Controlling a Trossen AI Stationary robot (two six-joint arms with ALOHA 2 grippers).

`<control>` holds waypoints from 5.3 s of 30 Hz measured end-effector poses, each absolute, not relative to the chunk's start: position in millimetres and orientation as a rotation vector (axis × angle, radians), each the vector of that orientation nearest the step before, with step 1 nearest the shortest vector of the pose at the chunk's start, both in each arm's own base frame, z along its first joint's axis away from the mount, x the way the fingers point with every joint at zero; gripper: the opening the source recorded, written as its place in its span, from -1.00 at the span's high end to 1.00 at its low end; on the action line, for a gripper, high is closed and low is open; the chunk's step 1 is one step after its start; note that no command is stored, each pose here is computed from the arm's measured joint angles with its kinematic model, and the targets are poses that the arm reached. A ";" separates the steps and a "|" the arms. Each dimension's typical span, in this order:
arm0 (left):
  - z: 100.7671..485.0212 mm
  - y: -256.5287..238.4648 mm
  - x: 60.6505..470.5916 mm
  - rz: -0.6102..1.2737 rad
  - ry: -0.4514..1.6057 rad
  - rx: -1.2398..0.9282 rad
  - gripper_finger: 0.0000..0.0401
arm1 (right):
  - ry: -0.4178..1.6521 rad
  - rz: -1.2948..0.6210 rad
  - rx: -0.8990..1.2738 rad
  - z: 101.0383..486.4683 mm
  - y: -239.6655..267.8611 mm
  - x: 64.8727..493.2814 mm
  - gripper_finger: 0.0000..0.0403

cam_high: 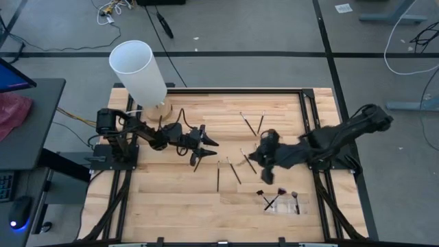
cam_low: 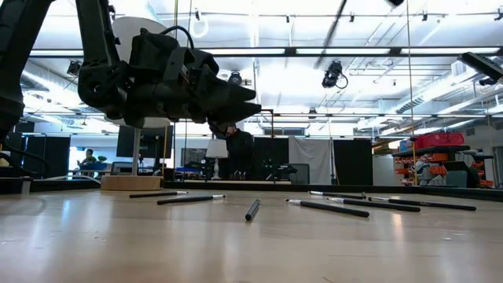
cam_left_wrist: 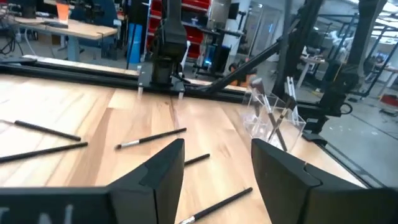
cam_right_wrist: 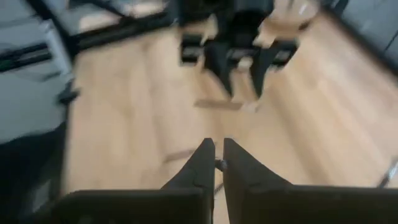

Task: Pick & Place Makeup Supplies
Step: Put the silver makeup brush into the transparent organizer

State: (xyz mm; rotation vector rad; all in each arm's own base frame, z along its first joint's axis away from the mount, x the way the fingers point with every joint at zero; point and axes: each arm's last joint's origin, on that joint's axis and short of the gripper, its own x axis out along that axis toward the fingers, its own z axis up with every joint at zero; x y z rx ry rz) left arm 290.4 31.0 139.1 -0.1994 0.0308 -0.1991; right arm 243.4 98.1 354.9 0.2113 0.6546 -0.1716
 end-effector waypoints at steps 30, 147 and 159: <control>133.3 20.6 291.3 -0.201 0.087 -0.174 0.09 | 1.133 -0.539 0.712 325.3 216.1 174.1 0.95; 128.0 22.7 291.3 -0.125 0.135 -0.174 0.09 | 0.660 -0.715 0.342 84.2 42.8 175.9 -0.04; 126.8 22.6 291.1 -0.125 0.148 -0.175 0.09 | 0.664 -0.728 0.227 66.9 48.6 175.1 0.12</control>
